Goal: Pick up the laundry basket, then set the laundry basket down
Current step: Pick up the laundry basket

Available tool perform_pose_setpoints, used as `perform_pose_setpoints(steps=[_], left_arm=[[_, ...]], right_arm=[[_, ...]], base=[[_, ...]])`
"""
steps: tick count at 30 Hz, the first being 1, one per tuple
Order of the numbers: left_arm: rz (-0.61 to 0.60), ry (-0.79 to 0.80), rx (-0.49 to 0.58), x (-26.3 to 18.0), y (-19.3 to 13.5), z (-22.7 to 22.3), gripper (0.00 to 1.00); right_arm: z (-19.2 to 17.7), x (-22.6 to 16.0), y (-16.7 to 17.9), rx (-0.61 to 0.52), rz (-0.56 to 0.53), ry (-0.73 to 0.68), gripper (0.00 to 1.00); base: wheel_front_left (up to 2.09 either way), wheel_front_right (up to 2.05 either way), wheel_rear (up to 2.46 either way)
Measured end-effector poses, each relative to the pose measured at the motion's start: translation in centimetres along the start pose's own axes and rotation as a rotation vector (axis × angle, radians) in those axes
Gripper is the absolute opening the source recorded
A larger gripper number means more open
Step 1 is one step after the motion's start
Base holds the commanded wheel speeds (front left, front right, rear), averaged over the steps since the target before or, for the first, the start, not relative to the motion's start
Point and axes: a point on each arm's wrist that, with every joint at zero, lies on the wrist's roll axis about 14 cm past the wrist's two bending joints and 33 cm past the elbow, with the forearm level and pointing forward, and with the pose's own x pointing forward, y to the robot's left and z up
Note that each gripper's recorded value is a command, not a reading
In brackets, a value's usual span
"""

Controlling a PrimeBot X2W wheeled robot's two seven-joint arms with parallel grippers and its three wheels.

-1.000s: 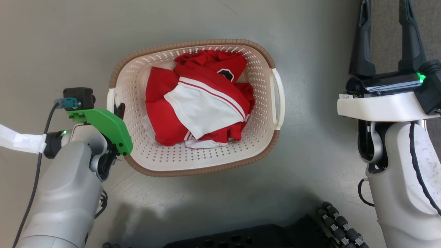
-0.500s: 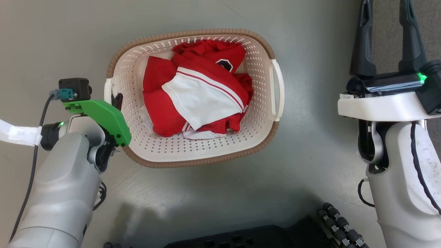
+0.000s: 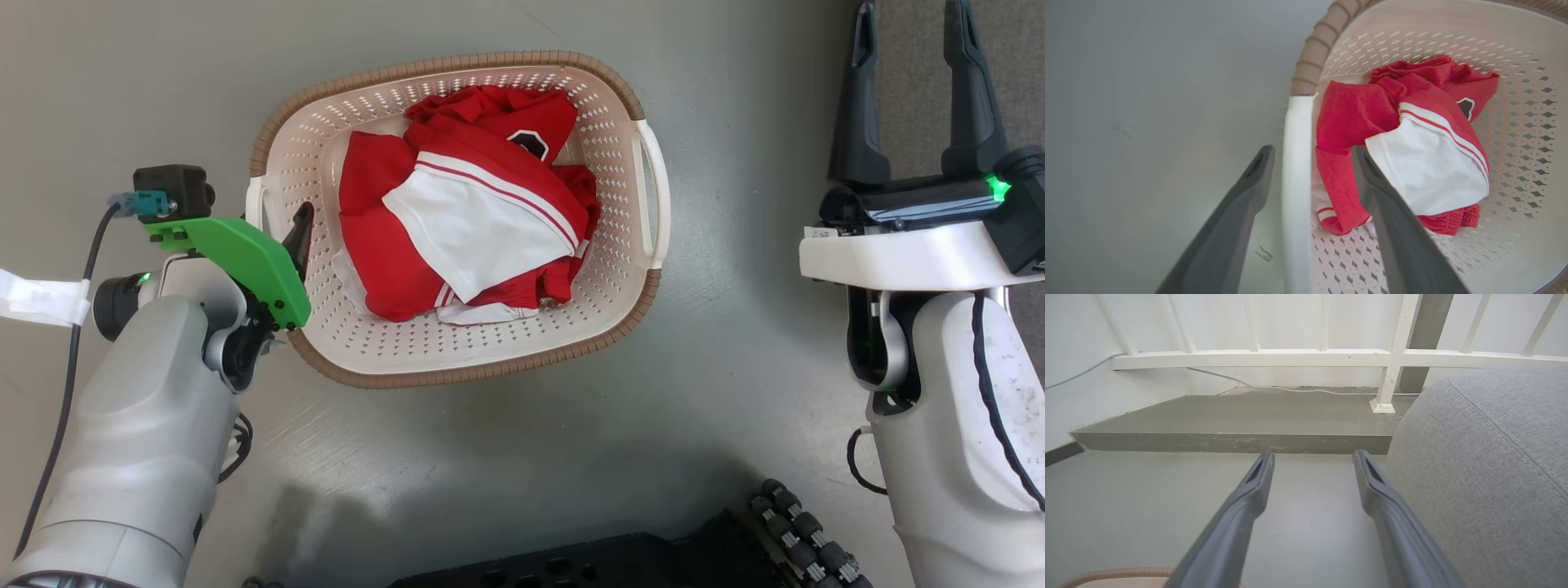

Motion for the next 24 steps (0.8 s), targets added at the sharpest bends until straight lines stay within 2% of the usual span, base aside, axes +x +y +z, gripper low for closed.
perform_pose_setpoints(steps=[12, 18, 24], left_arm=[[0.045, -0.023, 0.051, -0.7, 1.9, 0.5, 1.00], [0.041, -0.150, 0.069, -1.8, 1.5, 3.0, 1.00], [0.027, -0.278, 0.157, -3.5, 0.5, 5.6, 1.00]], right_arm=[[0.2, 0.1, -0.3, 0.000, -0.010, -0.007, 1.00], [0.6, 0.0, -0.1, 0.003, -0.008, -0.010, 1.00], [0.6, -0.5, -0.2, -0.004, -0.015, 0.008, 1.00]], base=[[0.00, 0.00, 0.00], [0.00, 0.00, 0.00], [0.00, 0.00, 0.00]])
